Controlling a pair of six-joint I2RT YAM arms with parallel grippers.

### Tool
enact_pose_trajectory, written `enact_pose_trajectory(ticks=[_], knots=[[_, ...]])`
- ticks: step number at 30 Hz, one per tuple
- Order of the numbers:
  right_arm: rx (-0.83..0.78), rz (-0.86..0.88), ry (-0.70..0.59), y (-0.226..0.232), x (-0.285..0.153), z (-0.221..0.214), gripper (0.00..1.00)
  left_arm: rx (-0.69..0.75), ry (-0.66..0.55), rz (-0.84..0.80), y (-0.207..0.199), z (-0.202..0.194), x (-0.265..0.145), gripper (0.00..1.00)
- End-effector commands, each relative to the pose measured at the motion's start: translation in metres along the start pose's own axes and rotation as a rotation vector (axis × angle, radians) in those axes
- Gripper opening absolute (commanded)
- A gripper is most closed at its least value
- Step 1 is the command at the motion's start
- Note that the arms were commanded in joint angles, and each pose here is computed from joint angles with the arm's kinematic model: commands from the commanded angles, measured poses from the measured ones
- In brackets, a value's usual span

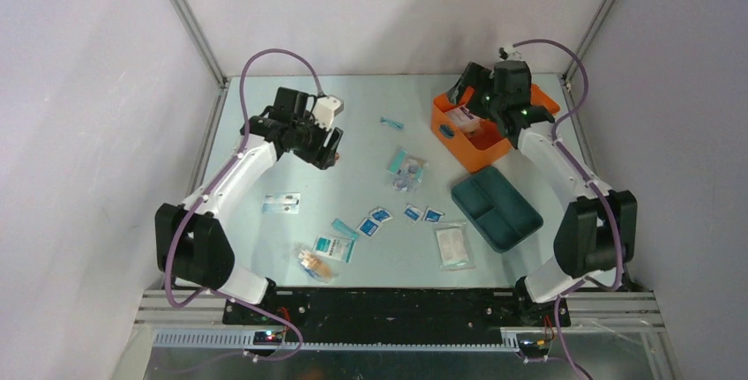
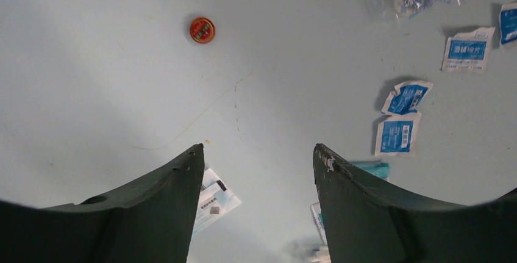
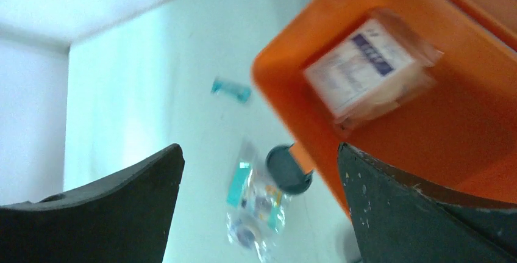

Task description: Organize the medicine kit

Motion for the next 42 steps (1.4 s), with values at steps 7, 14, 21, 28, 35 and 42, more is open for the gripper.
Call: enact_pose_trajectory(ticks=[7,14,21,28,35,42], knots=[[-0.781,0.844,0.209,0.005,-0.047,-0.050,0.88,-0.090,-0.004,-0.086,-0.007,-0.028,-0.002,0.69],[-1.014,0.944,0.279,0.026,-0.020,-0.090,0.57,-0.092,-0.033,-0.074,-0.007,-0.029,-0.004,0.69],[-1.135,0.971,0.345,0.031,0.014,-0.122,0.52,-0.075,-0.061,-0.081,-0.009,-0.029,-0.008,0.70],[-1.244,1.024,0.440,0.023,0.016,-0.133,0.47,-0.041,-0.050,-0.070,-0.008,-0.037,-0.007,0.70],[-1.202,0.993,0.558,0.002,-0.005,-0.145,0.58,0.147,0.006,-0.125,-0.008,-0.064,-0.013,0.69],[-1.136,0.890,0.578,-0.012,-0.003,-0.154,0.75,0.428,0.098,-0.163,-0.004,-0.096,-0.018,0.69]])
Point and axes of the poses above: each gripper's point midway between its finger pads, its own x axis out along the fingers, its own y axis along the line the jaws close on, z = x × y, the point moved 10 cm from there along -x, back along the fingers, and after that the axes turned 2 degrees about -x, right-handed, at the moved point
